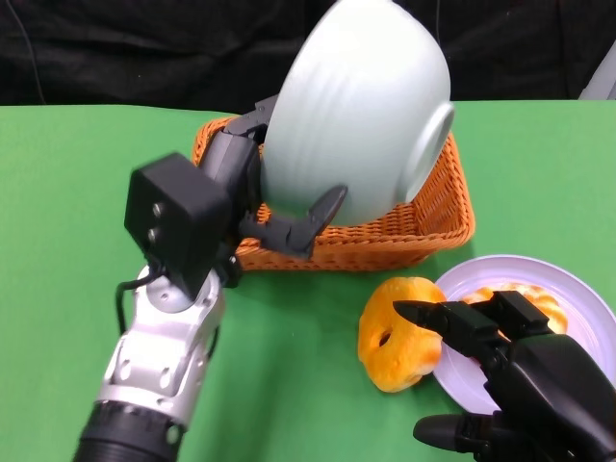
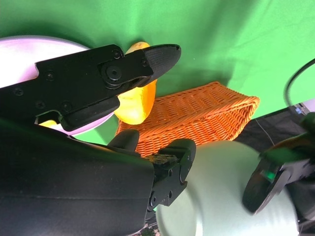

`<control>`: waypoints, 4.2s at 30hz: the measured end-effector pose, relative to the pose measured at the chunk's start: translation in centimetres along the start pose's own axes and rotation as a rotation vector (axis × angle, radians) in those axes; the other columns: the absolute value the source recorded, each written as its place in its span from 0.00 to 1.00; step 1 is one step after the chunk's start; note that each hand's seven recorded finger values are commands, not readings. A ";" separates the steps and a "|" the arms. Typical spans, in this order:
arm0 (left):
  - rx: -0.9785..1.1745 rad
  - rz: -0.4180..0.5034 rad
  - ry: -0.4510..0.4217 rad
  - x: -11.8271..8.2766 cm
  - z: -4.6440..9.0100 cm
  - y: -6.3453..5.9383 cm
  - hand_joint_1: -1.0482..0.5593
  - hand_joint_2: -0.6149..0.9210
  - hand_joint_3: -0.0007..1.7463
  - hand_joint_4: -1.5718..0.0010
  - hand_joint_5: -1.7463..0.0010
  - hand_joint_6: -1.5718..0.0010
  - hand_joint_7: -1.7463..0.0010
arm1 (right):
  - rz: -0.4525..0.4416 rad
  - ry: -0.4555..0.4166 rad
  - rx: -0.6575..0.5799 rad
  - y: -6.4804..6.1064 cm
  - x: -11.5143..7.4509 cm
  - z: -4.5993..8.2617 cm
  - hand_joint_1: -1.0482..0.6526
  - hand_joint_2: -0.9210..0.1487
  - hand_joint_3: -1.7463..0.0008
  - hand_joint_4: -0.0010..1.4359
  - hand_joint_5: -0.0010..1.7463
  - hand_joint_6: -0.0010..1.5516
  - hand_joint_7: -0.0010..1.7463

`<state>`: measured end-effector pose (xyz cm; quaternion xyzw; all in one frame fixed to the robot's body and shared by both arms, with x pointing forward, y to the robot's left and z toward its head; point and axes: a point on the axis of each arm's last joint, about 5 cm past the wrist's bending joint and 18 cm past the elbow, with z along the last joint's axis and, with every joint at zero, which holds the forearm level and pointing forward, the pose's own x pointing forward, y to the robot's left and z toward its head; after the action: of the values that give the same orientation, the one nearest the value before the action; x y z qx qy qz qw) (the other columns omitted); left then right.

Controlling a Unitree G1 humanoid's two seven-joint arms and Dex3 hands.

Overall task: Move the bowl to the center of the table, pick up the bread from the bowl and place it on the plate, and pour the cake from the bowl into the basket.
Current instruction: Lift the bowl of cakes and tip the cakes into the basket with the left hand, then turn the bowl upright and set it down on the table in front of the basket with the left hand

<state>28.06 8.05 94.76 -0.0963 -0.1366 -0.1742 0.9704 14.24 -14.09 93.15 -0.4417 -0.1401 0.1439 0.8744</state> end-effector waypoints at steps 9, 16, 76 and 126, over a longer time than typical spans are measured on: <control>-0.405 0.213 0.177 0.7 -1.7 -0.8 0.57 0.56 1.00 0.29 0.00 0.41 0.00 | 0.048 0.006 -0.112 0.2 0.4 -0.7 0.36 0.02 1.00 0.01 0.50 0.12 0.22; -0.615 0.325 0.243 0.8 -2.0 -0.1 0.54 0.62 1.00 0.29 0.00 0.42 0.00 | 0.062 -0.040 -0.283 1.2 1.5 -1.6 0.31 0.07 1.00 0.02 0.48 0.15 0.17; -0.740 0.158 0.118 -2.2 -1.4 1.9 0.57 0.61 0.93 0.32 0.00 0.40 0.07 | -0.346 -0.432 -0.269 6.1 7.6 -3.9 0.50 0.08 0.96 0.68 1.00 0.49 1.00; 1.191 -0.584 -0.444 -10.0 1.1 6.4 0.58 0.60 0.67 0.36 0.00 0.52 0.00 | -0.164 0.216 -0.188 -0.7 3.3 -9.8 0.50 0.17 0.80 0.37 0.43 0.43 0.08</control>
<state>21.13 17.30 91.95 0.4595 -0.4241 -0.2994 0.7207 21.05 -20.41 88.57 -0.5215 -0.0938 0.0098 0.8480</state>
